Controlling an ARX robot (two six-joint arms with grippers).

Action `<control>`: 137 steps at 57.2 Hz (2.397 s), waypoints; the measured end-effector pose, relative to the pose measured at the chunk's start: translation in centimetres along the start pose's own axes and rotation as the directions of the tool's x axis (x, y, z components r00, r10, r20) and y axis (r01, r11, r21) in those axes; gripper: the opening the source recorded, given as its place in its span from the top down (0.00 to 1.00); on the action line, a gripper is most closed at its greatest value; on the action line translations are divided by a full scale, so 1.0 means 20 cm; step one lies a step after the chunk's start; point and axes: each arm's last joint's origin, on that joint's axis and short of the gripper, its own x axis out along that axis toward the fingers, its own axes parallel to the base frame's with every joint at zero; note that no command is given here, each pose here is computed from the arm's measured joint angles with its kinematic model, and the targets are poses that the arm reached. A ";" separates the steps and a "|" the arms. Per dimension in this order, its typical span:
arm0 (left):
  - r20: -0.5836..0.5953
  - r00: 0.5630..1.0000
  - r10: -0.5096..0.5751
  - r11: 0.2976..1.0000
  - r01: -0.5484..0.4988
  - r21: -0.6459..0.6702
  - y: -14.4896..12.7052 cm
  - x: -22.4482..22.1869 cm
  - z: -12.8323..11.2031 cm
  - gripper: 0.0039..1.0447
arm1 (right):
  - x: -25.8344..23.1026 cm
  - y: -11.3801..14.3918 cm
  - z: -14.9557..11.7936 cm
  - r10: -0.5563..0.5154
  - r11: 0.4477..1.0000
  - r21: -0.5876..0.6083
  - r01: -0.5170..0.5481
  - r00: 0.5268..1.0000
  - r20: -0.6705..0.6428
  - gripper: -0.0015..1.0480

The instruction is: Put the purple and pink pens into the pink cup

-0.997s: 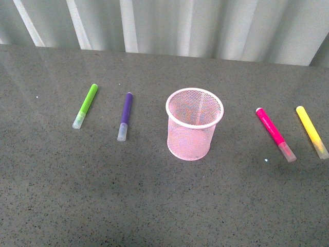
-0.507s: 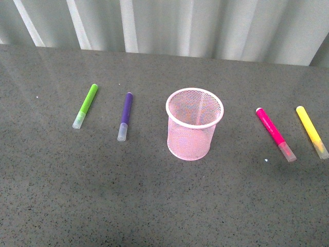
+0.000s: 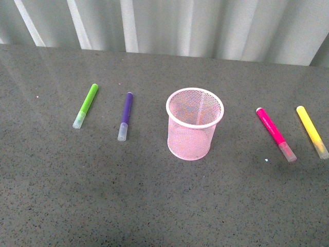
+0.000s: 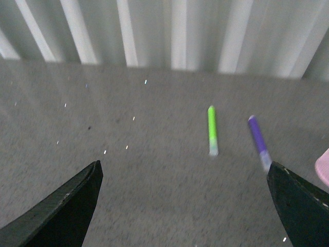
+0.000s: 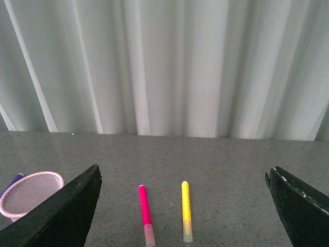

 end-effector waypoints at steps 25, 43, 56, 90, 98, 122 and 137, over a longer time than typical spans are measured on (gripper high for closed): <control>-0.280 0.948 -0.150 0.972 0.193 0.134 -0.46 0.99 0.61 0.06 | 0.00 0.00 0.00 0.000 1.000 0.000 0.000 1.000 0.000 0.07; -0.511 0.853 -0.105 0.975 0.191 0.117 -0.64 1.46 0.47 0.06 | 0.00 0.00 0.00 0.000 1.000 0.000 0.000 1.000 0.000 0.07; -0.609 0.790 -0.078 0.978 0.178 0.106 -0.71 1.58 0.23 0.06 | 0.00 0.00 0.00 0.000 1.000 0.000 0.000 1.000 0.000 0.07; -0.688 0.720 -0.092 0.989 0.146 0.020 -0.87 1.64 -0.02 0.06 | 0.00 0.00 0.00 0.000 1.000 0.000 0.000 1.000 0.000 0.07; -0.678 0.728 -0.101 0.987 0.160 0.025 -0.93 1.64 -0.06 0.06 | 0.00 0.00 0.00 0.000 1.000 0.000 0.000 1.000 0.000 0.07; -0.671 0.737 -0.075 0.986 0.154 0.059 -0.97 1.65 -0.16 0.06 | 0.00 0.00 0.00 0.000 1.000 0.000 0.000 1.000 0.000 0.07; -0.662 0.747 -0.058 0.988 0.137 0.067 -0.96 1.65 -0.17 0.47 | 0.00 0.00 0.00 0.000 1.000 0.000 0.000 1.000 0.000 0.07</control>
